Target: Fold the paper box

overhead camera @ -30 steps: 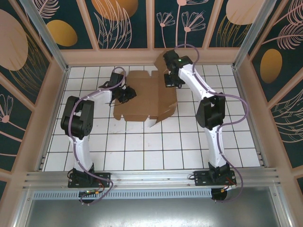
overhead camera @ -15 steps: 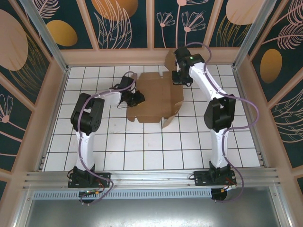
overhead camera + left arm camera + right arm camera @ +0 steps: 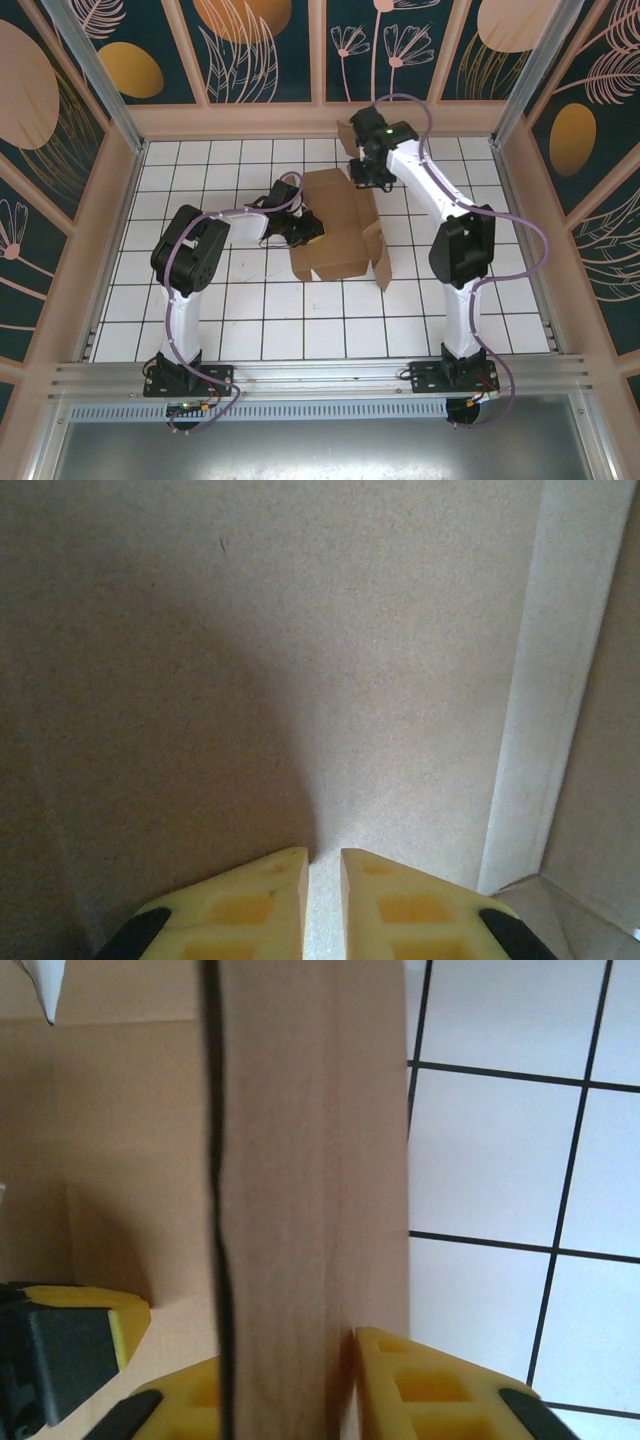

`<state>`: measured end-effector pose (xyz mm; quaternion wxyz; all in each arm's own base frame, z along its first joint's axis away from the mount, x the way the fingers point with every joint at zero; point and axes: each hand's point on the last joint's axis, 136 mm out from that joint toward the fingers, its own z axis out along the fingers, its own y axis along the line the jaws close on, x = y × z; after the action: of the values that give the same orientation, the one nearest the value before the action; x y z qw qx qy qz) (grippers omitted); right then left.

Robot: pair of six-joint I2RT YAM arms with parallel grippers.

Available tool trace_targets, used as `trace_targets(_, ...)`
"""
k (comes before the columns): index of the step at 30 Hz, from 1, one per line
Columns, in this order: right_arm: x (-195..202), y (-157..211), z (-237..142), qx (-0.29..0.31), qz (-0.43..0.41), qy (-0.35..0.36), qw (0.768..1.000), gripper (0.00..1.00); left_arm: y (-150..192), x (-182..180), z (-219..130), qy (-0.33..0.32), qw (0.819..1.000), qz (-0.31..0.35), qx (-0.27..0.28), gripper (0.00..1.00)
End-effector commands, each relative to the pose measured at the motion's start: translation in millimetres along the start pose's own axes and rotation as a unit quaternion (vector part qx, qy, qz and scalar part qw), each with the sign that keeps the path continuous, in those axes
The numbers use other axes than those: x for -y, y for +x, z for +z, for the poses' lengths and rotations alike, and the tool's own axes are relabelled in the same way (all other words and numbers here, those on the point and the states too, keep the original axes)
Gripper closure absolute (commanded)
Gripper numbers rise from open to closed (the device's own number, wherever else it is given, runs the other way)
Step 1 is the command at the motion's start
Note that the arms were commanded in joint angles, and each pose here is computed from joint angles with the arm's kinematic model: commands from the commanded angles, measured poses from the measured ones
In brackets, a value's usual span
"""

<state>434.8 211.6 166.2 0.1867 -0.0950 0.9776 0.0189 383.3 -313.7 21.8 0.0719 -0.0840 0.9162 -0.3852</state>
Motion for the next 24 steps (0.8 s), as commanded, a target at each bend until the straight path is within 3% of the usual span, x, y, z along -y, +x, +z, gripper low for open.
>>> trace_targets(1, -10.2, 14.1, 23.0, -0.023, -0.026, 0.068, 0.997, 0.74, 10.2, -4.3, 1.8, -0.006, 1.000, -0.011, -0.015, 0.83)
trace_targets(7, -54.1, 16.2, 27.8, -0.007, -0.052, 0.060, 0.997, 0.68, 10.6, -3.4, 1.4, -0.002, 1.000, -0.008, -0.014, 0.83)
trace_targets(10, -57.4, 20.2, 36.9, -0.012, -0.055, 0.070, 0.996, 0.66, 10.1, -2.7, 1.2, -0.002, 1.000, -0.006, -0.014, 0.83)
trace_targets(15, -34.0, 12.2, 33.0, -0.002, -0.037, 0.099, 0.994, 0.66, 9.5, -6.1, -0.3, -0.011, 1.000, -0.003, -0.012, 0.83)
trace_targets(22, -3.3, -0.9, -1.9, 0.048, -0.001, 0.055, 0.997, 0.65, 0.9, -9.2, -9.9, -0.019, 1.000, -0.008, 0.005, 0.83)
trace_targets(24, 21.5, -2.4, -5.8, 0.052, 0.018, 0.064, 0.996, 0.64, -0.8, -9.1, -12.9, -0.023, 1.000, -0.007, 0.010, 0.83)
